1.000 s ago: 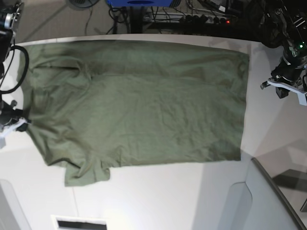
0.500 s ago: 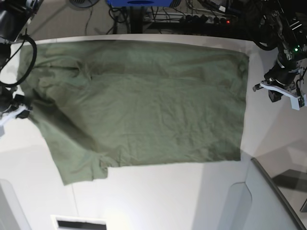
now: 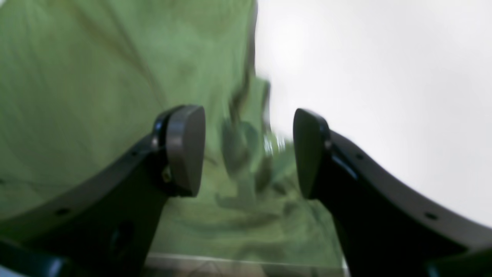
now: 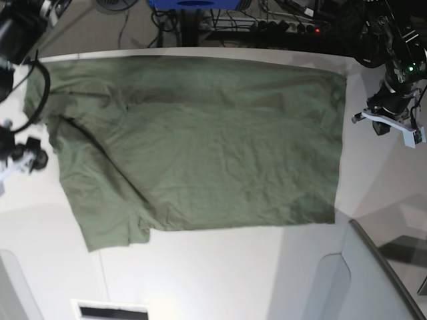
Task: Layout the t-shirt on the table in an organized manner, then fold the t-shirt properly
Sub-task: 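Grasp the shirt's side edge with the right gripper near the hem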
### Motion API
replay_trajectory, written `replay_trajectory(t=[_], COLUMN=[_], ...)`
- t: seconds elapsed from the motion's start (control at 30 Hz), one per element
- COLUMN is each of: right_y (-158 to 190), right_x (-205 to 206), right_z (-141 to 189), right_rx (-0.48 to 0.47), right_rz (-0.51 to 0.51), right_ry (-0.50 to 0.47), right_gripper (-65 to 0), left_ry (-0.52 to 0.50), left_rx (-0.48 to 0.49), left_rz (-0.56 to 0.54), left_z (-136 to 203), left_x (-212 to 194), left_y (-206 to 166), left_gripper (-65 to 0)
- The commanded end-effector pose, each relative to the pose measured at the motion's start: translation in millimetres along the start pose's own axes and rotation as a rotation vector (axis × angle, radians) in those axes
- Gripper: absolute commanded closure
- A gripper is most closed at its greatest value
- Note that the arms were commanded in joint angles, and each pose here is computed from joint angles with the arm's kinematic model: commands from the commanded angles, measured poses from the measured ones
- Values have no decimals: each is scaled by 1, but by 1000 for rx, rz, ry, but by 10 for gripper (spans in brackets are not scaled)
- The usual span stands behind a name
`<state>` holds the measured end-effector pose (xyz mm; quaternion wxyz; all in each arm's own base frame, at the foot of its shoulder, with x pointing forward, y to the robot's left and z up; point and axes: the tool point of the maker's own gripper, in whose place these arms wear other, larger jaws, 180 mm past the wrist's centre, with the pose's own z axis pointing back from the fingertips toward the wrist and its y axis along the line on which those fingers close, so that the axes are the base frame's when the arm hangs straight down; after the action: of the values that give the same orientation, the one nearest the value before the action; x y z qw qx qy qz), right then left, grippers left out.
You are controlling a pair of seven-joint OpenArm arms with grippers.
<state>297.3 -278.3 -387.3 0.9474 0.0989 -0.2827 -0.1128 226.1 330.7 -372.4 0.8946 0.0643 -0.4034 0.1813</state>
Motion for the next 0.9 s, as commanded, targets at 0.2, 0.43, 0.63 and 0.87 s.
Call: replay_trajectory(t=[0.2, 0.43, 0.63, 0.87], right_y=[27, 19, 11, -3], right_x=[56, 50, 55, 58], right_z=[-65, -103, -104, -106], right_rx=[111, 118, 97, 56], right_rz=[70, -1, 14, -27], right_ry=[8, 20, -6, -37], right_gripper=[-347, -347, -347, -348], left_ry=[-52, -46, -45, -49], left_rx=[1, 6, 6, 6], left_rz=[-11, -13, -13, -14], left_z=[3, 4, 4, 4], left_x=[16, 13, 13, 14], left_y=[1, 4, 4, 4], left_gripper=[0, 0, 0, 0])
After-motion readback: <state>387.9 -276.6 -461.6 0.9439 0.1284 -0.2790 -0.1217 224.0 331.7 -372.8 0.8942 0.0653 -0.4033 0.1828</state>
